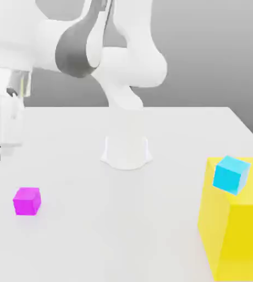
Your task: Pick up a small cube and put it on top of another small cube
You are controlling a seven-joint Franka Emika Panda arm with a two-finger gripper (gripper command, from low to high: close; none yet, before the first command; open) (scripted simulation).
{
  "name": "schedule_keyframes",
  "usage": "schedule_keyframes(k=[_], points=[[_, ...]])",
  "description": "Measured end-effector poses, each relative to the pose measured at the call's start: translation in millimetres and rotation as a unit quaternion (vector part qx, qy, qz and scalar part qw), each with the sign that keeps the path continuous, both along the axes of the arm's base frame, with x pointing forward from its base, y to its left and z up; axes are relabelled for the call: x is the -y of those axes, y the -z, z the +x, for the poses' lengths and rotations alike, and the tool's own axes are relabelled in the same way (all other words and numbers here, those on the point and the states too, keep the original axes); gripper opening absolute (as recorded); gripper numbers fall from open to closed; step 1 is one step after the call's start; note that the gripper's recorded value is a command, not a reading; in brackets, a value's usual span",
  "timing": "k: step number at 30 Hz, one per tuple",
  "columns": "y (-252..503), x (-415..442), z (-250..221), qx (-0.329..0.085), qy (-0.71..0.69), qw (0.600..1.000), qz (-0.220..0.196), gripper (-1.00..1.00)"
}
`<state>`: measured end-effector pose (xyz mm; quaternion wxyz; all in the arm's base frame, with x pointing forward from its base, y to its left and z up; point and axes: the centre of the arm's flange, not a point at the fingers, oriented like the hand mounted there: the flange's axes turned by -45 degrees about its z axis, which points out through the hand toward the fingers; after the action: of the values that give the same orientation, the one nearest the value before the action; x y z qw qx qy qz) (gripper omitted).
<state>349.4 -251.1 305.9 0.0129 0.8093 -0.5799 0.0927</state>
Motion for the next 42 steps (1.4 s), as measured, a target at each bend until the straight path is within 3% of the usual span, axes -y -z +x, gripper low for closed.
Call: schedule_keyframes(k=[6,12,13,20,26,35,38,42], points=[[99.6,32.2,-84.9,-0.048,0.182,0.980,0.069,0.00],[160.9,25.0,-85.0,-0.054,0.186,0.978,0.076,0.00],[168.7,24.5,-85.6,-0.054,0.186,0.978,0.076,-1.00],[169.6,24.4,-85.4,-0.054,0.186,0.978,0.076,-1.00],[118.2,24.7,-85.1,-0.054,0.186,0.978,0.076,-1.00],[13.7,-141.2,87.0,-0.051,0.013,0.996,0.068,-1.00],[-26.0,-226.5,118.5,-0.053,-0.042,0.995,0.067,-1.00],[-69.7,-331.5,126.4,-0.058,-0.105,0.991,0.065,-1.00]])
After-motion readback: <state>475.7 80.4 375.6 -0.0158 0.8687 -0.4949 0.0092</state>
